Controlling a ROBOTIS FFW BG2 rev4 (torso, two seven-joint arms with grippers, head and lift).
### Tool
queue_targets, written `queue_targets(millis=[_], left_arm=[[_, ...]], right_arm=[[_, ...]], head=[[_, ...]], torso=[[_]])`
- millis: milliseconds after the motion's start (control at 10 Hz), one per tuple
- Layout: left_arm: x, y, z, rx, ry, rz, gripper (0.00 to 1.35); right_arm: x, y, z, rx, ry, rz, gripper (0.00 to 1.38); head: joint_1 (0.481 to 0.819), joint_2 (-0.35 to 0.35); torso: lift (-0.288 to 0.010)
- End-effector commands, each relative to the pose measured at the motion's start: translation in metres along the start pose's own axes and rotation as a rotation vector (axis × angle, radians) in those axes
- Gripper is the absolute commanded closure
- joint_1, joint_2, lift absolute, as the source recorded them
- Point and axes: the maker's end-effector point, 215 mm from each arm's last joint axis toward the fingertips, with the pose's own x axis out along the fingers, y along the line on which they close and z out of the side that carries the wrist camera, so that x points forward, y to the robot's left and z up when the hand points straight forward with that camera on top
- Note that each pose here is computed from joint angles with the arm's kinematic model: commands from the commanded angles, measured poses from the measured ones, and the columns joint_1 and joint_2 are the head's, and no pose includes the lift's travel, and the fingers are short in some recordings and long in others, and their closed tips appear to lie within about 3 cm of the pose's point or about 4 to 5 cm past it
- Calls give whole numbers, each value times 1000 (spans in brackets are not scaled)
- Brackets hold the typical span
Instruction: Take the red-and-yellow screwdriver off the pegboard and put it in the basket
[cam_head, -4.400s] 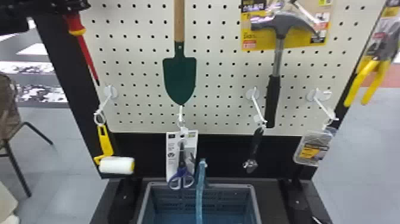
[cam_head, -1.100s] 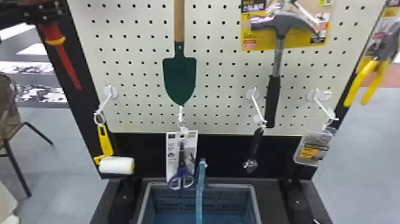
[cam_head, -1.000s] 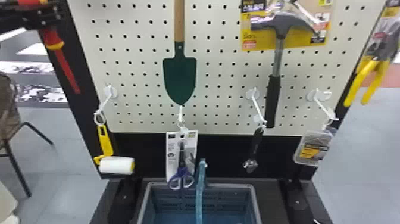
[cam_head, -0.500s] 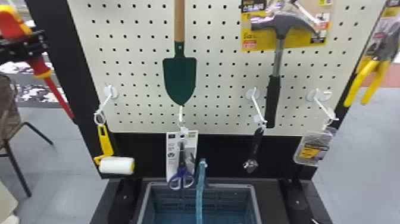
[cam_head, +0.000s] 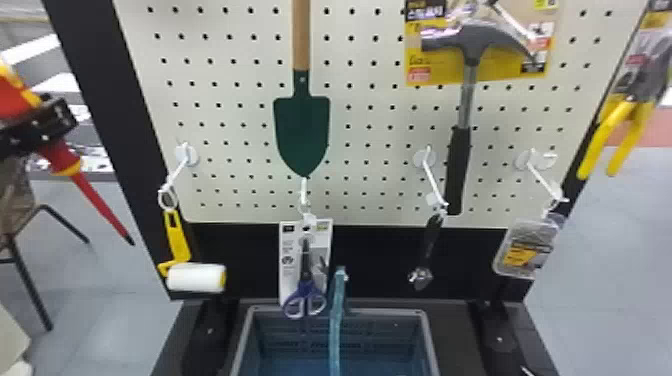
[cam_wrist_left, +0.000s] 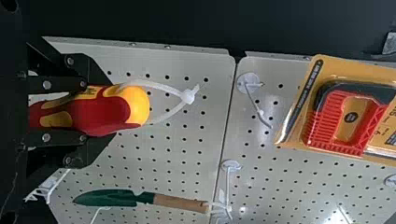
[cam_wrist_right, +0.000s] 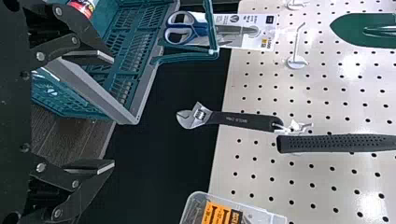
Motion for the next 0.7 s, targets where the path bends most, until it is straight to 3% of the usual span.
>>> queue_targets(millis=[0, 600], left_arm=[[-2, -9, -11, -39, -4, 12, 1193], [-17, 3, -45, -221, -100, 147, 1193]], right_arm=[[0, 1, -1, 1, 1, 1, 478], [1, 0, -1, 0, 1, 1, 478]], head=[[549, 0], [549, 0]], torso=[[-100], [-100]])
